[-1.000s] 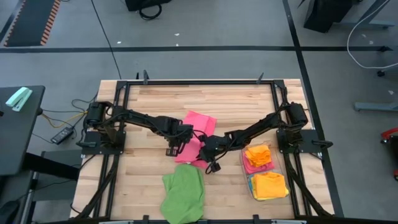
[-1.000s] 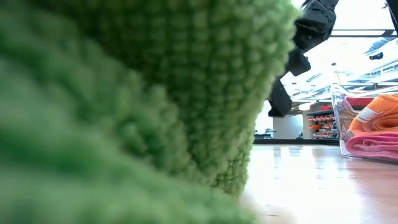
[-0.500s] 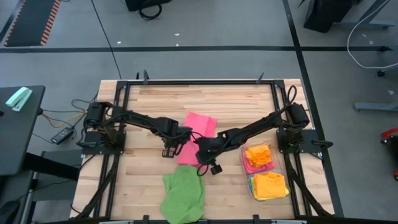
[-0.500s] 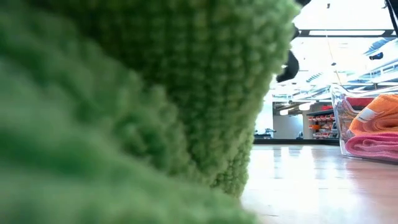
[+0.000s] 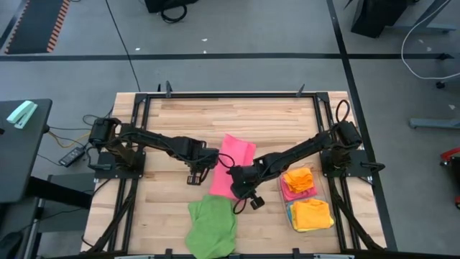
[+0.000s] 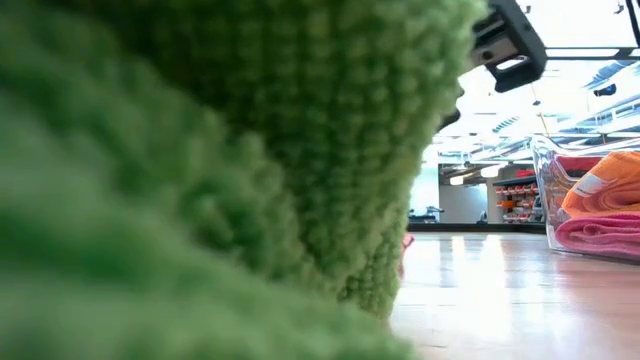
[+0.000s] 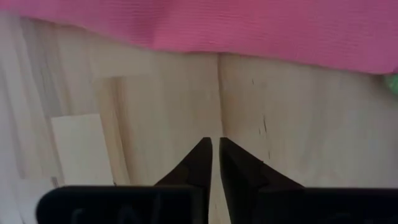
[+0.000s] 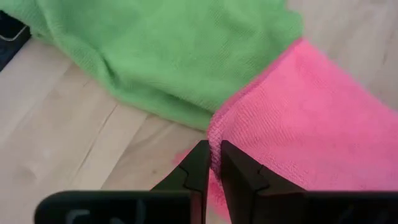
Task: Fold microfiber towels
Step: Fold the pink towel
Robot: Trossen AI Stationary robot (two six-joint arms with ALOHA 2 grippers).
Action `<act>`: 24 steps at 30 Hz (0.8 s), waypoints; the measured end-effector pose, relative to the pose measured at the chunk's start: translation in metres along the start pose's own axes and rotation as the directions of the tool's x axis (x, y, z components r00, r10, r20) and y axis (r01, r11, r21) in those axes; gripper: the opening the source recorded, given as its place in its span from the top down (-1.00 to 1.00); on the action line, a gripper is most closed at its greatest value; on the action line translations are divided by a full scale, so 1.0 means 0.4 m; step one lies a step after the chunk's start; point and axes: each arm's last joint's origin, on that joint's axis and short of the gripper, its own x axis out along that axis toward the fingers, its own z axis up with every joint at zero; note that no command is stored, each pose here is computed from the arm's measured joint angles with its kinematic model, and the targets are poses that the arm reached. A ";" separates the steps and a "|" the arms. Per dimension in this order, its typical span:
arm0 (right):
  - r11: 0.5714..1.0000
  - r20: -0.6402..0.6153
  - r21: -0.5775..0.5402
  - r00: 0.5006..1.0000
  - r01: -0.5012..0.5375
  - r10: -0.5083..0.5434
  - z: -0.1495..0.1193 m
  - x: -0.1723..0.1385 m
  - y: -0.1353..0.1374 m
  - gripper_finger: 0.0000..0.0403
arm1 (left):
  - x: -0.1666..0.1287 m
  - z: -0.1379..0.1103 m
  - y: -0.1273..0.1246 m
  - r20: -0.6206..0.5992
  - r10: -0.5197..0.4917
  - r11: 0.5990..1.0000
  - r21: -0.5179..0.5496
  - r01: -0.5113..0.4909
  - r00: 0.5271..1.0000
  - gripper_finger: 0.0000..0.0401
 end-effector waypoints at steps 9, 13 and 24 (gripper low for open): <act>1.000 0.004 0.011 1.000 -0.011 0.011 -0.043 0.041 0.021 0.78 | 0.000 0.006 0.000 0.026 0.001 1.000 -0.016 -0.001 1.000 0.82; 1.000 0.026 0.015 1.000 -0.007 0.006 -0.065 0.053 0.022 0.78 | 0.000 0.007 0.000 0.027 0.001 1.000 -0.017 -0.001 1.000 0.84; 0.999 0.074 0.036 0.997 0.007 -0.010 -0.116 0.072 0.010 0.43 | 0.000 0.016 0.001 0.065 0.003 1.000 -0.020 -0.002 0.998 0.80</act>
